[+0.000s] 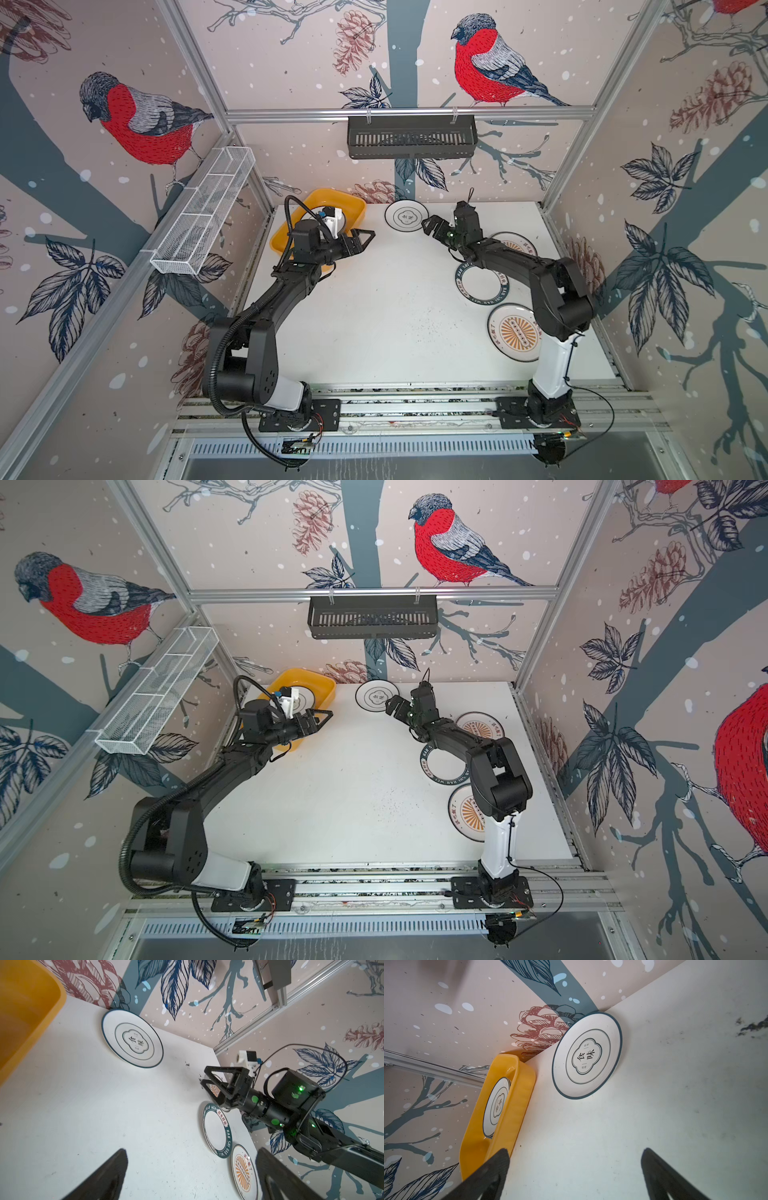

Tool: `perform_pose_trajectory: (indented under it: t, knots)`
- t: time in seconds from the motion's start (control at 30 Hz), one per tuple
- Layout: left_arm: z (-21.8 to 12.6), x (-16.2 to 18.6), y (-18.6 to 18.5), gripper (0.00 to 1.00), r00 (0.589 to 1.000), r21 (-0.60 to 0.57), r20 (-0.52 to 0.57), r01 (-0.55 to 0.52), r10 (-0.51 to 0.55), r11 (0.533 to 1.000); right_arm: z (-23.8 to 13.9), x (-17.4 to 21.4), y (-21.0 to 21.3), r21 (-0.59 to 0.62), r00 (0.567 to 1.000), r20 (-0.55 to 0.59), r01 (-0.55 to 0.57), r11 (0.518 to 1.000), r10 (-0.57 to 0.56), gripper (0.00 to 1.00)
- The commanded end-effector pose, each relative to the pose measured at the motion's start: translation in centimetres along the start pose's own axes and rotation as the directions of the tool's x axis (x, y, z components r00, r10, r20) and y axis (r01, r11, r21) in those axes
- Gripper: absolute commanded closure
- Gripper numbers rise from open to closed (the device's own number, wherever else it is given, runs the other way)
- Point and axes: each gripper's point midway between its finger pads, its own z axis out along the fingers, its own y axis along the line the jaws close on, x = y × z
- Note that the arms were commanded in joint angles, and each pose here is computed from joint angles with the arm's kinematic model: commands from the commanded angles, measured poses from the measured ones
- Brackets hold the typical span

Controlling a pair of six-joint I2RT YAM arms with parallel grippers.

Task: Place the plates into the plastic bin on the countertop
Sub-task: 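Lower the left gripper to the white plate's edge while the right gripper approaches then withdraws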

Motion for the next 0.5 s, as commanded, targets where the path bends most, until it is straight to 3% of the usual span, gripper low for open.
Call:
perform_pose_trajectory:
  t: [0.0, 0.17, 0.27, 0.47]
  knots:
    - [0.8, 0.6, -0.6, 0.04, 0.998, 0.003, -0.024, -0.055, 0.055, 0.998, 1.2, -0.4, 0.2, -0.047, 0.998, -0.01, -0.065, 0.997, 0.065, 0.0]
    - [2.0, 0.8, -0.4, 0.04, 0.997, -0.038, -0.023, -0.07, 0.069, 0.997, 2.0, -0.4, -0.1, -0.071, 0.996, -0.015, -0.087, 0.994, 0.086, 0.0]
    - [3.0, -0.1, 0.0, 0.04, 0.999, -0.051, -0.01, -0.032, 0.031, 0.998, 1.4, -1.0, 0.2, -0.077, 0.998, 0.004, -0.066, 0.995, 0.066, 0.0]
    - [5.7, -1.6, 3.4, 0.04, 0.998, -0.187, 0.041, 0.054, -0.047, 0.981, -0.6, -2.0, 0.9, -0.101, 0.999, 0.041, -0.018, 0.995, 0.023, 0.0]
